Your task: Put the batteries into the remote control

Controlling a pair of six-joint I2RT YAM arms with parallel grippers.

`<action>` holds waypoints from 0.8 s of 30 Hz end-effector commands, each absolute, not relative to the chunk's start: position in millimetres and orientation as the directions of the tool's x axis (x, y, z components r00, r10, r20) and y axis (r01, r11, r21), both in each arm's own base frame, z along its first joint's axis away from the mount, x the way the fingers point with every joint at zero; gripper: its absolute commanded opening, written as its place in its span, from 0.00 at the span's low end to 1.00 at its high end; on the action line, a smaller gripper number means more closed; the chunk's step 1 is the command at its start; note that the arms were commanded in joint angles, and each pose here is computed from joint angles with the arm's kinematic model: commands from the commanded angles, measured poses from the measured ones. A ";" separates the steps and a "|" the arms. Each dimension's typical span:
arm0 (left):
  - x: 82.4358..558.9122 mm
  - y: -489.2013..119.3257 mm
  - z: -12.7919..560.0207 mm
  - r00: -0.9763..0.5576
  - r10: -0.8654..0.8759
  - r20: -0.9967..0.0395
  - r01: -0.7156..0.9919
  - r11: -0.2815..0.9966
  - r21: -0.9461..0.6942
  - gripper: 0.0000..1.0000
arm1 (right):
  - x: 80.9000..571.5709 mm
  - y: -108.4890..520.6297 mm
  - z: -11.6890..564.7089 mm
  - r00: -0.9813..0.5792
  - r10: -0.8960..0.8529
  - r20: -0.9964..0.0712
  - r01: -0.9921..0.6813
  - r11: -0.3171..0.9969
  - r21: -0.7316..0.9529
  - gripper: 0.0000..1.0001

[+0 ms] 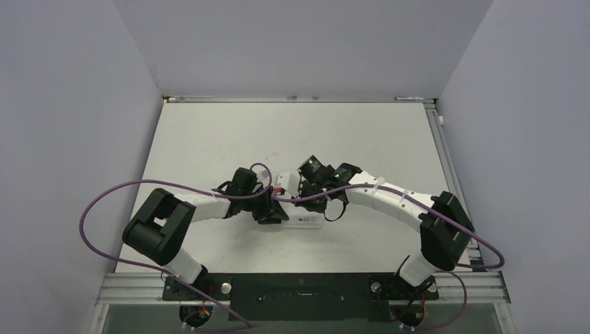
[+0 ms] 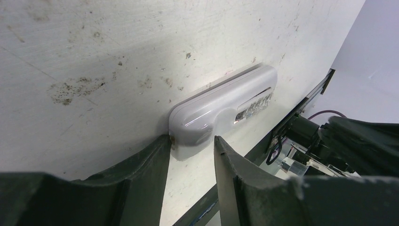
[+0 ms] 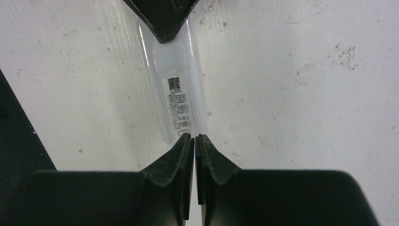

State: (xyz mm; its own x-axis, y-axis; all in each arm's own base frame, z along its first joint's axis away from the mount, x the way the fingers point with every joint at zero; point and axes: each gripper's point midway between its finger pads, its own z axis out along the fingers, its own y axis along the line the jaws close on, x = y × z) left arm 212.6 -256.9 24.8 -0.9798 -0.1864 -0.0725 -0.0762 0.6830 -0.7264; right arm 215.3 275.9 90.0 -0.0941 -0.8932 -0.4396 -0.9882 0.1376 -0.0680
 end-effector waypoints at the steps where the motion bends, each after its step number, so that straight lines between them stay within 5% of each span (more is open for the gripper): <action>1: 220.6 -262.7 28.6 -0.980 -0.171 -0.105 -0.040 0.680 -0.732 0.37 | 209.6 280.0 93.7 -0.175 -0.840 -0.513 -0.975 0.221 -0.030 0.08; 15: 219.6 -261.3 28.4 -0.980 -0.170 -0.106 -0.040 0.685 -0.728 0.37 | 200.2 269.3 30.6 -0.274 -0.862 -0.427 -0.958 0.284 0.042 0.08; 21: 221.1 -263.5 39.0 -0.981 -0.162 -0.109 -0.031 0.679 -0.733 0.42 | 229.4 263.7 85.4 -0.293 -0.810 -0.507 -0.922 0.379 -0.073 0.09; 24: 223.0 -260.5 53.6 -0.978 -0.164 -0.132 -0.019 0.691 -0.723 0.49 | 249.8 259.4 128.1 -0.331 -0.730 -0.598 -0.849 0.507 -0.150 0.22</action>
State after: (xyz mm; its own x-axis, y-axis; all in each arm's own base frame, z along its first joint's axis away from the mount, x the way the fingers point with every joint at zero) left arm 214.9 -259.2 29.5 -0.9814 -0.1782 -0.0717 -0.0711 0.6837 -0.7263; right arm 211.2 257.0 51.9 -0.3049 -0.8499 -0.4298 -0.9390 0.3437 -0.0136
